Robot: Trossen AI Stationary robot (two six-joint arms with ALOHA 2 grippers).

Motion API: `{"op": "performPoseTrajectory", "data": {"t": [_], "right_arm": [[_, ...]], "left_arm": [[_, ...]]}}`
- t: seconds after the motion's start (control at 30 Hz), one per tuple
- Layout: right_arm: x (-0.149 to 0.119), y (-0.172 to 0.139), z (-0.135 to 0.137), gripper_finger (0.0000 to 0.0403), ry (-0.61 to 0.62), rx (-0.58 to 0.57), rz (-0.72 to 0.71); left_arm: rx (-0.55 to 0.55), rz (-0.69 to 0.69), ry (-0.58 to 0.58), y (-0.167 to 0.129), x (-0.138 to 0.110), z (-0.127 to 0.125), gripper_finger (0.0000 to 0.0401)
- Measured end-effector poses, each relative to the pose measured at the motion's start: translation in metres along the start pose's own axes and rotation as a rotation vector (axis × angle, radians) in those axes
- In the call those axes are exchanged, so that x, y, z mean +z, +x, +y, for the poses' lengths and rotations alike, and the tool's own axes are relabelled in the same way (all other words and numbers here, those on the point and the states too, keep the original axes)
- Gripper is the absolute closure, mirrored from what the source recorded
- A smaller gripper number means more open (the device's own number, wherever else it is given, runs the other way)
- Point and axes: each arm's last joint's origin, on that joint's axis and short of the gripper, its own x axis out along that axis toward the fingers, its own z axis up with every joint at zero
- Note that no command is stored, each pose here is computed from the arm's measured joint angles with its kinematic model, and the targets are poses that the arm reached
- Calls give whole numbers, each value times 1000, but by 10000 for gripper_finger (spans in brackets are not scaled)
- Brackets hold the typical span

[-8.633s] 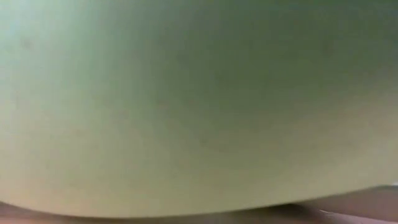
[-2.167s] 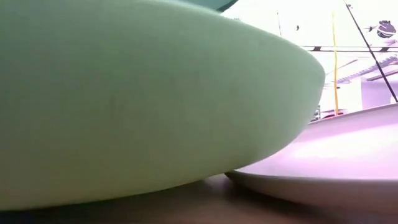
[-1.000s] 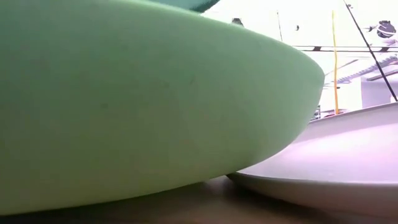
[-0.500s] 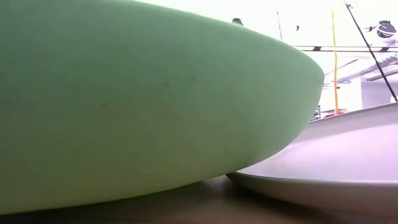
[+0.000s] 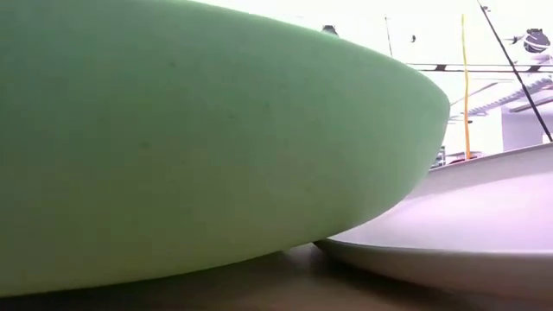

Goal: Sort dishes
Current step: Put the green plate into the white dish rack

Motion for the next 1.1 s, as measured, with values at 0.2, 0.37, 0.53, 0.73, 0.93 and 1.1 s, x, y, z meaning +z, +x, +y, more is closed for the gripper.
{"op": "performPoseTrajectory", "data": {"t": [0.2,0.37,0.53,0.73,0.93,1.1], "right_arm": [[10,9,-3,401,-131,-80,-76],[27,24,30,401,-302,-11,-206],[44,43,66,400,-573,115,-376],[60,71,71,401,-748,286,-500],[76,94,56,401,-852,576,-616],[91,113,37,401,-877,803,-726]], "left_arm": [[-1,-7,-2,0,1,0,273],[-1,-24,0,0,2,0,273],[-33,-149,-21,-1,15,-3,273],[-219,-321,-33,-6,33,-10,273],[-359,-395,-13,-11,40,-15,273],[-366,-395,-11,-11,41,-15,273]]}}
